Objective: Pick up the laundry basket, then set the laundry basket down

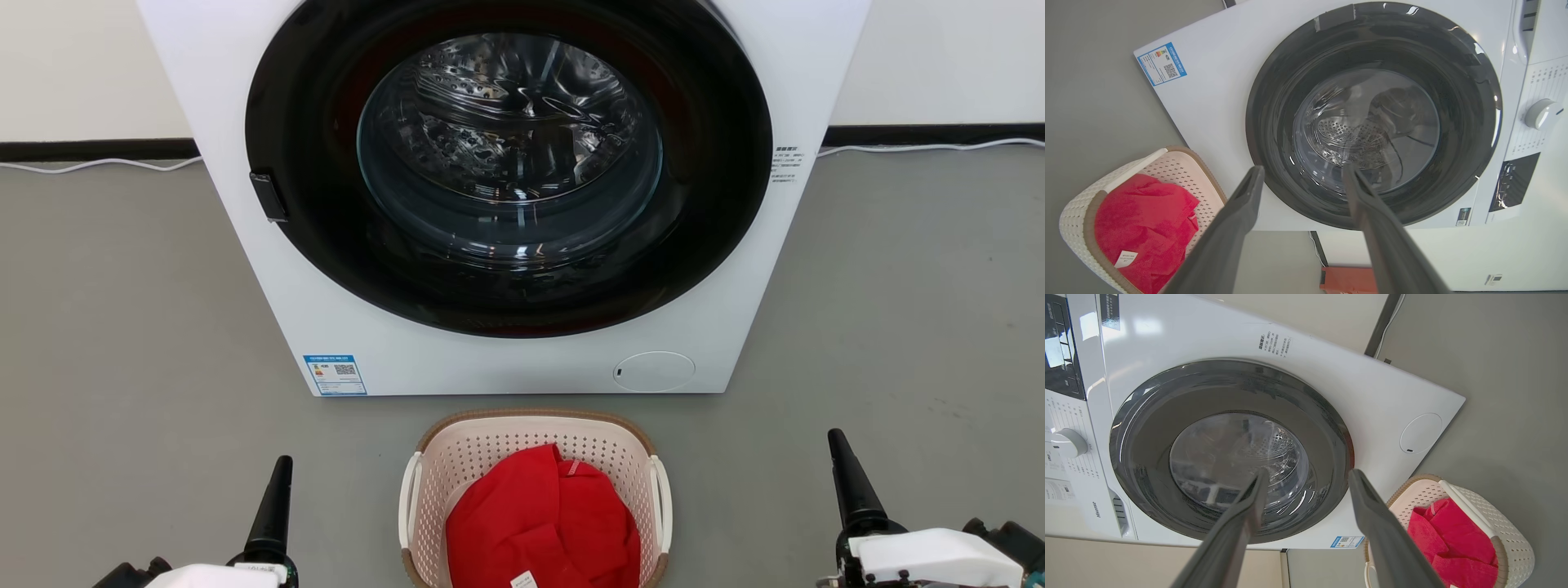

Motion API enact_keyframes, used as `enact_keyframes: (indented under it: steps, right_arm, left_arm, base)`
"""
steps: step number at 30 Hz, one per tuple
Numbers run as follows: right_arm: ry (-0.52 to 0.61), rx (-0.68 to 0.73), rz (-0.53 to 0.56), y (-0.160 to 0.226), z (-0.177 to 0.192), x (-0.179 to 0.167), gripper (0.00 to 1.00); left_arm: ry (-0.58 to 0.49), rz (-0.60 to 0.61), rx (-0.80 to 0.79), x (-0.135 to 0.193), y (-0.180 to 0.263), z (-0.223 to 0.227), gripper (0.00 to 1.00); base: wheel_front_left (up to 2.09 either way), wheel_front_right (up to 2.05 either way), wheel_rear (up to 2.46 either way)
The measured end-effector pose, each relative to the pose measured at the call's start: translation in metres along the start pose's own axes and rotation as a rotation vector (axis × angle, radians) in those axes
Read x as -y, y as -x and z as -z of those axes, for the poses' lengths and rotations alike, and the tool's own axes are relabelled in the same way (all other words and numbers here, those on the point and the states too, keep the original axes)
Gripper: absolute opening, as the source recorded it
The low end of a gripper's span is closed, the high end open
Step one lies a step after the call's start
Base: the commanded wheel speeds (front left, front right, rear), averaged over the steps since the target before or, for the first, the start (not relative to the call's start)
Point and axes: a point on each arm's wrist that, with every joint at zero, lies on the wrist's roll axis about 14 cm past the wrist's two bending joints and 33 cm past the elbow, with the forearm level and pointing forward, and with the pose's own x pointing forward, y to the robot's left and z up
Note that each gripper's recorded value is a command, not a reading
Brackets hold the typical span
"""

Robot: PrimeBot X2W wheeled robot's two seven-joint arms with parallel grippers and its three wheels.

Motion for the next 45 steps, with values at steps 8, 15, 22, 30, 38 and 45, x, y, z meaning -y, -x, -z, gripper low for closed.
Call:
enact_keyframes:
  steps: [8, 15, 22, 30, 38, 45]
  right_arm:
    - [0.132, -0.004, -0.009, -0.001, 0.002, -0.002, 1.00]
    - [0.267, -0.007, -0.020, -0.002, 0.002, -0.005, 1.00]
    - [0.395, -0.001, -0.040, -0.005, 0.002, -0.011, 1.00]
    - [0.534, -0.001, -0.055, -0.005, 0.003, -0.013, 1.00]
    - [0.641, -0.001, -0.072, -0.005, 0.006, -0.015, 1.00]
    - [0.745, 0.000, -0.092, -0.006, 0.009, -0.018, 1.00]
  left_arm:
    - [-0.112, 0.007, 0.012, 0.003, 0.000, -0.003, 1.00]
    - [-0.214, 0.009, 0.035, 0.006, -0.001, -0.008, 1.00]
    - [-0.352, 0.011, 0.040, 0.010, -0.001, -0.007, 1.00]
    - [-0.468, 0.009, 0.049, 0.011, -0.001, -0.007, 1.00]
    - [-0.557, 0.010, 0.066, 0.012, -0.001, -0.009, 1.00]
    - [-0.642, 0.020, 0.083, 0.014, 0.000, -0.011, 1.00]
  base:
    - [0.00, 0.00, 0.00]
    - [0.00, 0.00, 0.00]
    - [0.00, 0.00, 0.00]
    - [0.00, 0.00, 0.00]
    - [0.00, 0.00, 0.00]
    - [0.00, 0.00, 0.00]
